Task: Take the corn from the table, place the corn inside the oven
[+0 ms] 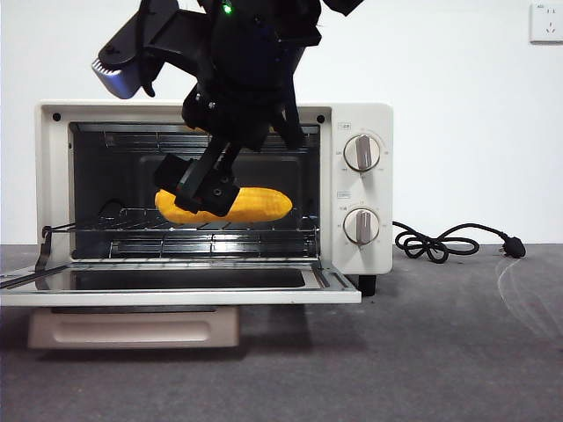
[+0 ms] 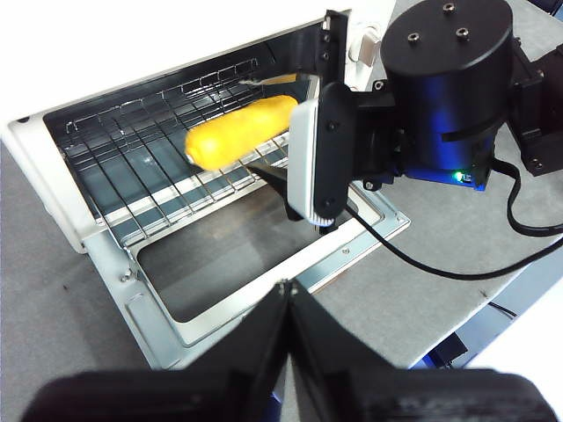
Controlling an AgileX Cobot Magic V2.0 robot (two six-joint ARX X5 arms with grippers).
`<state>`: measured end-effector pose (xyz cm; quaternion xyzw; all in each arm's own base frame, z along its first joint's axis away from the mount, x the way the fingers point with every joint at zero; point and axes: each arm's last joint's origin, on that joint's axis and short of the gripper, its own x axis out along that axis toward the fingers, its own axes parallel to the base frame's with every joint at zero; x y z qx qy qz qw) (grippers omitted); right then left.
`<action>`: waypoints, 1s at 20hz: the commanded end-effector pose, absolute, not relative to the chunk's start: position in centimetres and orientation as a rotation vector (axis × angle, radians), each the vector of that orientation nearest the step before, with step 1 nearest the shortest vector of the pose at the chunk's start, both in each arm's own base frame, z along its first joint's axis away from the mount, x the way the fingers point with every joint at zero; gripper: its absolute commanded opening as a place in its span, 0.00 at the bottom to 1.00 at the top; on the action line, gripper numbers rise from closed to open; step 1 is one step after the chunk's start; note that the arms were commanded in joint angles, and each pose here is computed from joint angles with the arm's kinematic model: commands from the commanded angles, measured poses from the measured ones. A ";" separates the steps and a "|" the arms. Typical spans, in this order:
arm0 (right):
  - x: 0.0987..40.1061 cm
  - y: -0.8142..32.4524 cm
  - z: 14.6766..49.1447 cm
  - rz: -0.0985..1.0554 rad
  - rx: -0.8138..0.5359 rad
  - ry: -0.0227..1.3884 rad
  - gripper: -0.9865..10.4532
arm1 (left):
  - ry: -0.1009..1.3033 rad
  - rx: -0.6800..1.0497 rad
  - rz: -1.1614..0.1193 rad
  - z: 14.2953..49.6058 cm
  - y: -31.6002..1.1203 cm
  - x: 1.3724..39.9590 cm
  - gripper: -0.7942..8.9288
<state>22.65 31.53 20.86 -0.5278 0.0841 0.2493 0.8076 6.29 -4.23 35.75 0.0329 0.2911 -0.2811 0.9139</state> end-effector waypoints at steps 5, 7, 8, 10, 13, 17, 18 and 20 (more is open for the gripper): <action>21.0 32.5 21.2 0.469 -1.097 0.184 0.45 | 0.602 0.062 -0.576 35.7 -4.3 6.3 0.08; 19.8 32.6 21.8 0.494 -1.077 0.194 0.44 | 0.600 0.065 -0.578 35.7 -4.3 6.3 0.08; 19.1 32.6 22.3 0.507 -1.067 0.199 0.44 | 0.599 0.068 -0.579 35.7 -4.3 6.3 0.08; 17.8 32.3 23.3 0.517 -1.036 0.214 0.44 | 0.589 0.070 -0.569 35.7 -4.3 6.5 0.08; 15.4 31.4 25.3 0.542 -0.992 0.240 0.44 | 0.569 0.092 -0.563 35.9 -4.5 6.9 0.08; 12.1 28.8 28.5 0.493 -0.884 0.286 0.27 | 0.563 0.167 -0.523 35.8 -5.3 8.3 0.08; 11.5 28.1 29.2 0.495 -0.847 0.300 0.22 | 0.564 0.186 -0.515 35.7 -5.5 8.8 0.08; 10.5 26.2 30.6 0.495 -0.780 0.328 0.16 | 0.576 0.220 -0.522 35.5 -6.3 9.9 0.08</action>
